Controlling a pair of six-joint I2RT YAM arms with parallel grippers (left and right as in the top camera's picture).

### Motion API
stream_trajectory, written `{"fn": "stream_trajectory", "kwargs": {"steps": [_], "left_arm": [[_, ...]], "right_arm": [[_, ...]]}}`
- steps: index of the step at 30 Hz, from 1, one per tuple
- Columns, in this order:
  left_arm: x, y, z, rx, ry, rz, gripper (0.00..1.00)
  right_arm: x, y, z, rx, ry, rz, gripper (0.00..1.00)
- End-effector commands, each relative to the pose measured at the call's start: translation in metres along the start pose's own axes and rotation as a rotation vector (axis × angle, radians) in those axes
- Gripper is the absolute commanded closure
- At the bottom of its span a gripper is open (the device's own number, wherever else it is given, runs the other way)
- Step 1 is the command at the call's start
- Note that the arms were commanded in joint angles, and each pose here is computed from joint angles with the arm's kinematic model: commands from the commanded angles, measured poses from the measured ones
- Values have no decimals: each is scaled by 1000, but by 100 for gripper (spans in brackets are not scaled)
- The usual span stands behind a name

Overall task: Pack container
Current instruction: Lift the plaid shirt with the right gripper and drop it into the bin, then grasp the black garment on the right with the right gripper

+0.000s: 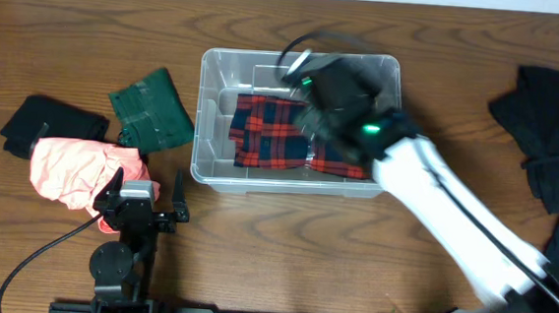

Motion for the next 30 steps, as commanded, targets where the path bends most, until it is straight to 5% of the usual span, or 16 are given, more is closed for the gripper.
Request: {"fn": "stream_trajectory", "kwargs": {"steps": [1, 7, 16, 23, 30], "left_arm": [[2, -2, -15, 37, 11, 2, 2], [2, -2, -15, 37, 11, 2, 2], [2, -2, -15, 37, 11, 2, 2], [2, -2, -15, 37, 11, 2, 2], [2, -2, -15, 37, 11, 2, 2]], "right_arm": [[-87, 37, -26, 22, -266, -240, 1], [-151, 19, -159, 345, -521, -339, 1], [-159, -44, -341, 782, -654, -293, 1], [-143, -86, -411, 868, -659, -186, 1], [-128, -122, -433, 859, -601, -109, 1]]}}
Point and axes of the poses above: each gripper's point midway between its finger pads, its own y axis back along the fingers, its own x axis along the line the jaws close on, z = x × y, the point moved 1 cm from there along y, back along the fingers, and after that the axes turned 10 degrees about y, right-handed, at the moved point
